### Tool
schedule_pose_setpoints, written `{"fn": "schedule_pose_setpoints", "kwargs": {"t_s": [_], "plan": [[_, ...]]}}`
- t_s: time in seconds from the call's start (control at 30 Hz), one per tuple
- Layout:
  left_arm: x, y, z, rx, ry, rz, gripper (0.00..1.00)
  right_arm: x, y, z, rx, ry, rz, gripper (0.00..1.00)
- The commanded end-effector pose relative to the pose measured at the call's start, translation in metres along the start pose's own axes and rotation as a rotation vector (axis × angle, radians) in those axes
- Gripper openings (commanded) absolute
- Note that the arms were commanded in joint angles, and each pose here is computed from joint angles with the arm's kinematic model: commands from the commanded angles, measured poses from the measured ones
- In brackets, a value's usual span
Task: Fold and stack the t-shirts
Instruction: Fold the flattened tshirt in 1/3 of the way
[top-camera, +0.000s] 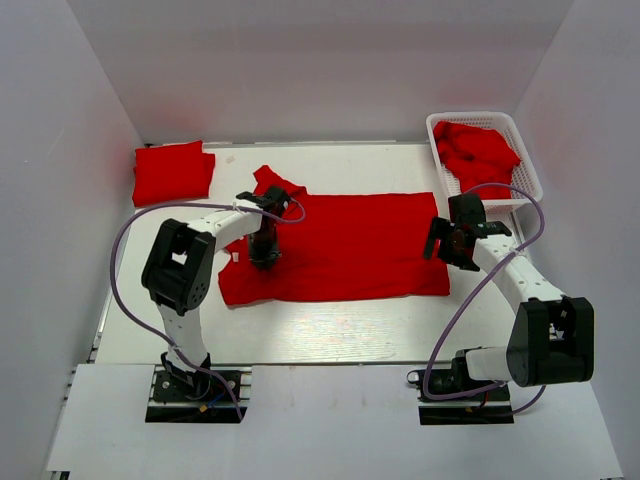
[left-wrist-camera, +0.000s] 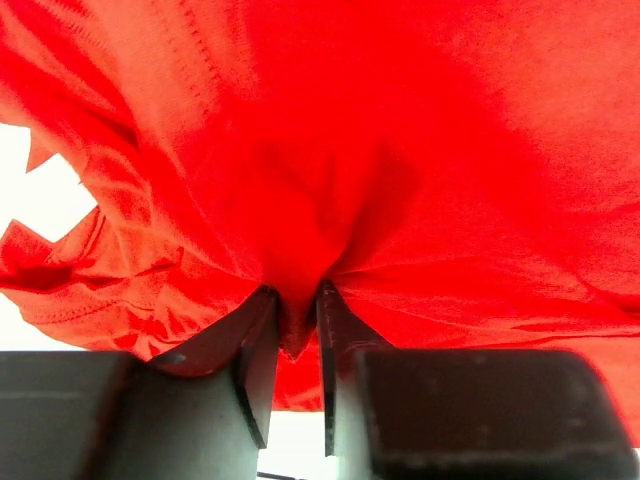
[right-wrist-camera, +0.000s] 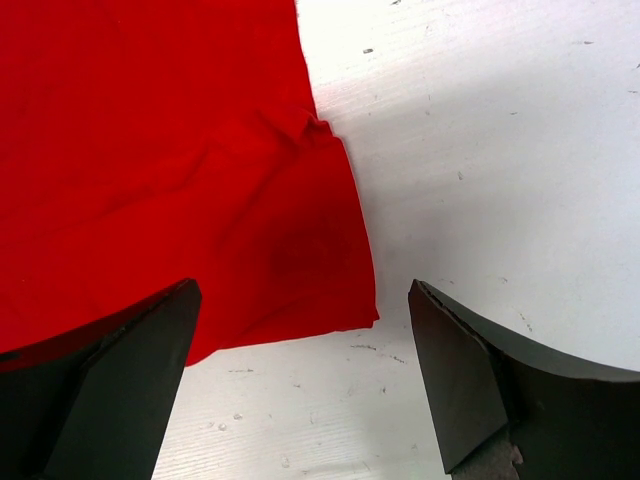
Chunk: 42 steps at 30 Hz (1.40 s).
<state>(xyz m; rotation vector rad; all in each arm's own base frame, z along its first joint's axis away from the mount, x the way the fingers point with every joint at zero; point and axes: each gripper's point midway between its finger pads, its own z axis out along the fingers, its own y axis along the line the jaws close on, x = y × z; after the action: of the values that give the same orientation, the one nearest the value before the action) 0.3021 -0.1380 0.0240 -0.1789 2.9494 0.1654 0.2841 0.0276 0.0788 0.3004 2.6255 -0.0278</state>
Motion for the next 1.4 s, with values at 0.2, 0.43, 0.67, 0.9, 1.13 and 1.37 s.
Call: {"fn": "schedule_pose_setpoints", "kwargs": {"t_s": [0.2, 0.43, 0.67, 0.9, 1.13, 1.37], "plan": [[-0.003, 0.006, -0.027, 0.000, -0.025, 0.006, 0.37, 0.002, 0.001, 0.001, -0.010, 0.008, -0.015, 0.90], [-0.006, 0.000, -0.038, 0.050, -0.040, -0.001, 0.37, 0.002, 0.001, 0.002, -0.008, 0.009, -0.014, 0.90], [-0.004, -0.003, -0.039, 0.064, -0.029, 0.009, 0.27, 0.002, 0.001, 0.002, -0.007, 0.012, -0.014, 0.90], [-0.015, -0.009, -0.040, 0.091, -0.072, 0.010, 0.00, 0.003, 0.001, 0.003, -0.007, 0.017, -0.015, 0.90], [-0.058, -0.032, -0.055, 0.147, -0.168, 0.022, 0.00, 0.000, 0.001, 0.001, -0.008, 0.006, -0.017, 0.90], [-0.094, -0.047, -0.039, 0.119, -0.180, 0.040, 0.00, -0.011, 0.006, -0.005, -0.037, -0.041, -0.024, 0.90]]}}
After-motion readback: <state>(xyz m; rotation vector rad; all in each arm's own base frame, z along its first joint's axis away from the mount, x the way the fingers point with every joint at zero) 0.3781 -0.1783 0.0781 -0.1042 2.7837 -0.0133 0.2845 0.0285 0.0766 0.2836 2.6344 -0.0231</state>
